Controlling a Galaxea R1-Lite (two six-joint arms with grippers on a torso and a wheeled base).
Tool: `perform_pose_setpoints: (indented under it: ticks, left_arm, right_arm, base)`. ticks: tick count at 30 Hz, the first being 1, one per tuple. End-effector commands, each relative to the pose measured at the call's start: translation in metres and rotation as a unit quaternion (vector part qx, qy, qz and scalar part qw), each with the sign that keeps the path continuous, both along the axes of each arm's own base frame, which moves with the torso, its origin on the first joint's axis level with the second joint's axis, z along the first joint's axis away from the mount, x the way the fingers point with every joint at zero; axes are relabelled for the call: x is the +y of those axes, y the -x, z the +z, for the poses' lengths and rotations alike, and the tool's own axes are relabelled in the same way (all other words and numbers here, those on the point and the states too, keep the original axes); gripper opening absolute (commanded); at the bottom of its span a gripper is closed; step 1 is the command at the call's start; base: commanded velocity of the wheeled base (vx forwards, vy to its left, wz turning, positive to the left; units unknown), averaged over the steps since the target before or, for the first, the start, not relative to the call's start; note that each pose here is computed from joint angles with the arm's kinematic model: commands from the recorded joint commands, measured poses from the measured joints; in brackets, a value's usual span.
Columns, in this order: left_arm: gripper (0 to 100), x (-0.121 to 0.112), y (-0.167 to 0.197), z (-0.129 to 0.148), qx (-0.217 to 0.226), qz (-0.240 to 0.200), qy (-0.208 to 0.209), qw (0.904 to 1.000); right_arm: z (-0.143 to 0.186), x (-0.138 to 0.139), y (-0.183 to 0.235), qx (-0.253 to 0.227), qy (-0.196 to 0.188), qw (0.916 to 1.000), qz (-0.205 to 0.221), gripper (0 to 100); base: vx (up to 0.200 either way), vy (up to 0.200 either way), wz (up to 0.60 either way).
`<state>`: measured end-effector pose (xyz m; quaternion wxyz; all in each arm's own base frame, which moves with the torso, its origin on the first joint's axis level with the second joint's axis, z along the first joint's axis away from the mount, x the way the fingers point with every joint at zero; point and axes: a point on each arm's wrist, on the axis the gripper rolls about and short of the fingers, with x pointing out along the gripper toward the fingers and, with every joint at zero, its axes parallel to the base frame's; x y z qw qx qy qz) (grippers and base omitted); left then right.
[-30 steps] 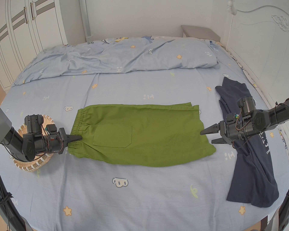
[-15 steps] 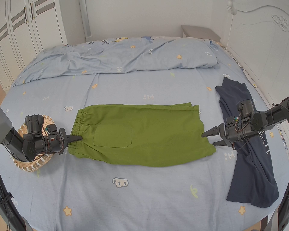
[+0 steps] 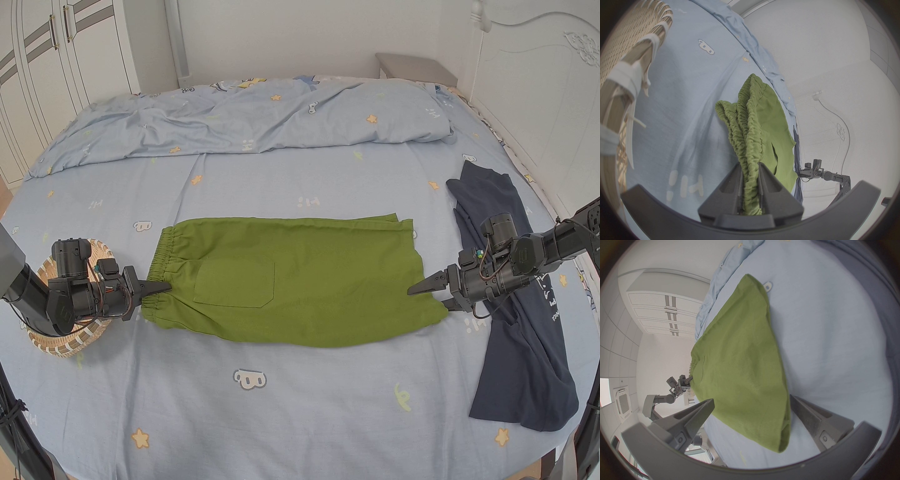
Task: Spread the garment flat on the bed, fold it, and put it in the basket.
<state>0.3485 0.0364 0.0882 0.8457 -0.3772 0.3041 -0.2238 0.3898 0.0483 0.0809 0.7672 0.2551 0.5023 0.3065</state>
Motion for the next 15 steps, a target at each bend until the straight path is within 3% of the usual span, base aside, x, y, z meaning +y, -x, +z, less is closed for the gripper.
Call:
perform_pose_setpoints:
  ticks: [1, 8, 15]
  left_arm:
    - [0, 0.000, 0.000, 0.000, 0.000, 0.000, 0.001, 1.0000]
    - [0, 0.000, 0.000, 0.000, 0.000, 0.000, 0.001, 1.0000]
    - [0, 0.000, 0.000, 0.000, 0.000, -0.001, 0.000, 1.0000]
  right_arm:
    - [-0.014, 0.003, -0.004, 0.022, -0.005, 0.9997, 0.007, 100]
    - [-0.024, -0.003, -0.011, 0.046, -0.043, 0.9978, 0.019, 100]
    - [-0.026, -0.003, -0.013, 0.054, -0.054, 0.9968, 0.024, 100]
  base:
    - [0.000, 0.000, 0.00]
    - [0.000, 0.000, 0.00]
    - [0.000, 0.000, 0.00]
